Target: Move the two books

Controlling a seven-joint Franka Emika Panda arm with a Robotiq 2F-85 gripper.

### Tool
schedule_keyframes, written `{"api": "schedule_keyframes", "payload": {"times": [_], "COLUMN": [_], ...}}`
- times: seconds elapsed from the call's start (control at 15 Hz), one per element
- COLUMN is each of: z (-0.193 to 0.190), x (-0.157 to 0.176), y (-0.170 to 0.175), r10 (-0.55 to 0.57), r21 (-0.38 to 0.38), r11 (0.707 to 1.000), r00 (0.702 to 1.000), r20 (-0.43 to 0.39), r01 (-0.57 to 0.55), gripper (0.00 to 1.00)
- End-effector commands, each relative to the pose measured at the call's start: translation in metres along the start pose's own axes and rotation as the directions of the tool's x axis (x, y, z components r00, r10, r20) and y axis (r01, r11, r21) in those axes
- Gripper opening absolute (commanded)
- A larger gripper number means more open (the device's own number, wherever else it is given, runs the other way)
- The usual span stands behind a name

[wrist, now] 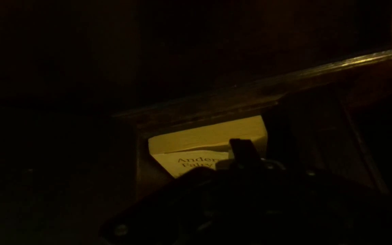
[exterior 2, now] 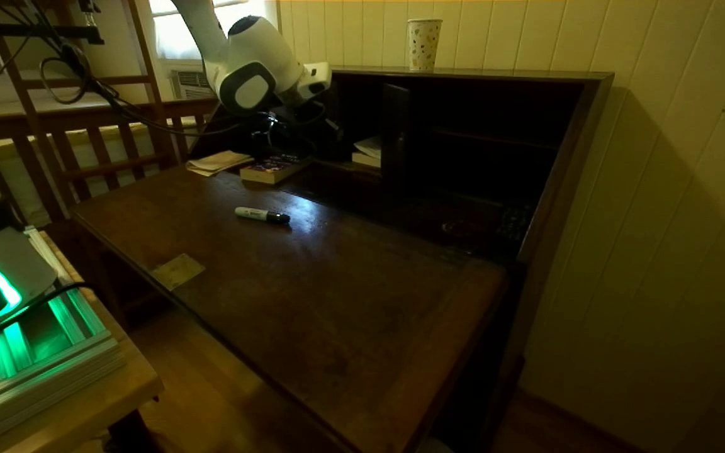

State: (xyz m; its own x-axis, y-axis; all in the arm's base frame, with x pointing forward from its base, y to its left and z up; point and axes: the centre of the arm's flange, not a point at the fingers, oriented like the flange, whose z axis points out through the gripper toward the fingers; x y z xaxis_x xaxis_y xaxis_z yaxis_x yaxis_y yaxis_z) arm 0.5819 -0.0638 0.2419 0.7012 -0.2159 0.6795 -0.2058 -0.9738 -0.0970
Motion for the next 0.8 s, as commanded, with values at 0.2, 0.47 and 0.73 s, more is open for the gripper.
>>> {"api": "schedule_keyframes", "payload": {"times": [0.2,0.47,0.73], "z": [0.039,0.056,0.069], "x": [0.012,0.012,0.012], "y": [0.006,0.012,0.018], "r10": [0.063,0.078,0.101], "r21": [0.029,0.049,0.092], "r11": [0.998,0.996,0.992], "r00": [0.994,0.986,0.973], "r20": [-0.086,-0.146,-0.209], "r01": [-0.06,-0.072,-0.083], "gripper": [0.0,0.0,0.0]}}
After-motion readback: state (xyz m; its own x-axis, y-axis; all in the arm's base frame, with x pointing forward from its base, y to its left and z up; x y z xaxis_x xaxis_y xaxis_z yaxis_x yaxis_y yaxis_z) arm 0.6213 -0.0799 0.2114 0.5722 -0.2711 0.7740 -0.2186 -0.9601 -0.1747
